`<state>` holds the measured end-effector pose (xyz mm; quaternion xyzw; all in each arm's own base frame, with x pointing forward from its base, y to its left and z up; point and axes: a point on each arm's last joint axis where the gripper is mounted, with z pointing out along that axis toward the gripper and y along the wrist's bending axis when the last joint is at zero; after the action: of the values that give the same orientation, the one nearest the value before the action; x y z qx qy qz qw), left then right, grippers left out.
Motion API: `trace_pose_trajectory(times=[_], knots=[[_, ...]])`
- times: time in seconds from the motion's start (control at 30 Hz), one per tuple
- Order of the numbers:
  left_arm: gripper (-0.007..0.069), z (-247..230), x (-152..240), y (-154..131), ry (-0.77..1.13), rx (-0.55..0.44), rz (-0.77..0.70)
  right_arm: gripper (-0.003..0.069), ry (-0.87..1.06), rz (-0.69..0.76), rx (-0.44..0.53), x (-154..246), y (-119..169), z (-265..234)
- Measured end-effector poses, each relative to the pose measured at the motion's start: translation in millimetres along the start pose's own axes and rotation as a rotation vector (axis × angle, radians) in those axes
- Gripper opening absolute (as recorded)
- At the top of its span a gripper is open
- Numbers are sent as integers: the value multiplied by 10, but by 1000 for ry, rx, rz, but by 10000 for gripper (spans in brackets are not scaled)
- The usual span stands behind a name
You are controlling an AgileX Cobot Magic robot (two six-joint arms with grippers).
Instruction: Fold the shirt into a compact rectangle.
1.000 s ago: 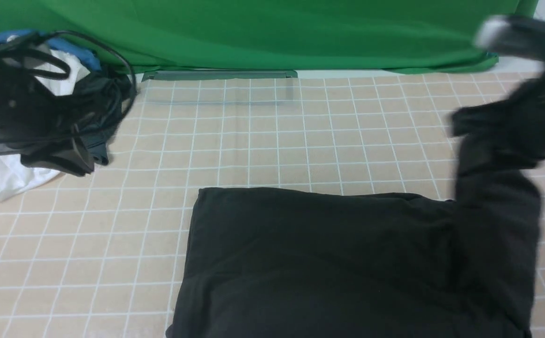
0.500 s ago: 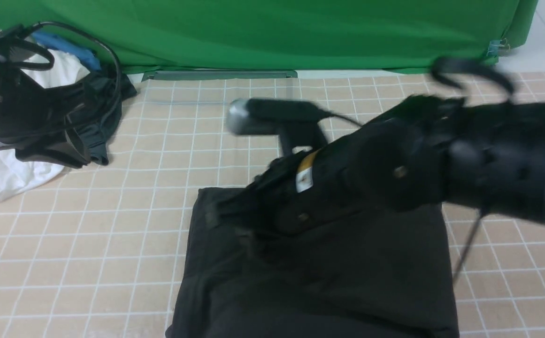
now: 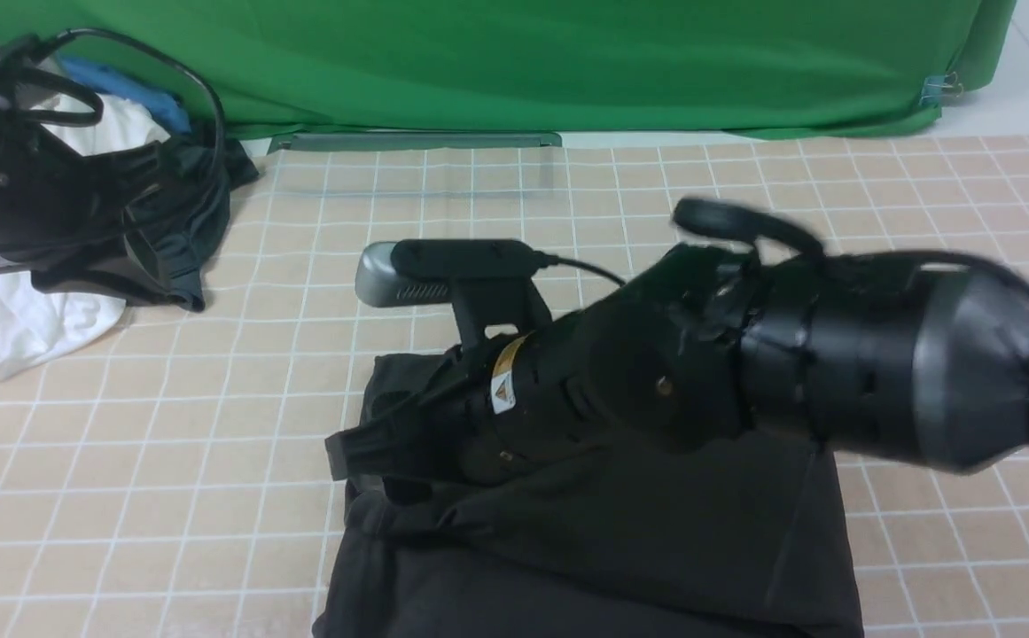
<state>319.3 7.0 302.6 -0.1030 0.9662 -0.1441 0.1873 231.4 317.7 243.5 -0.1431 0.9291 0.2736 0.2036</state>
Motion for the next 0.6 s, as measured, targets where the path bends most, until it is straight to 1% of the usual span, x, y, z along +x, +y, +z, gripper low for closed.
trace_pose_trajectory(times=[0.03, 0.07, 0.17, 0.23, 0.27, 0.33, 0.47, 0.6], knots=[[15, 0, 0, 0, 0, 0, 0, 412, 16, -38, 7, -31, -2, -109], [15, 0, 1, 0, 1, 0, 0, 375, 29, -62, 13, -63, -9, -218], [15, 0, 14, -4, 15, 5, -3, 197, 38, -115, 24, -202, -49, -621], [15, -1, 27, -14, 30, 15, -9, 92, 37, -126, 36, -267, -107, -887], [15, -1, 31, -16, 35, 18, -10, 72, 25, -130, 37, -289, -121, -977], [15, -2, 39, -36, 43, 39, -22, 38, 1, -154, 54, -300, -189, -1341], [15, -3, 42, -54, 47, 59, -28, 32, -26, -209, 116, -229, -273, -1798], [15, -4, 61, -60, 68, 66, -6, 32, -50, -268, 215, -67, -357, -2256]])
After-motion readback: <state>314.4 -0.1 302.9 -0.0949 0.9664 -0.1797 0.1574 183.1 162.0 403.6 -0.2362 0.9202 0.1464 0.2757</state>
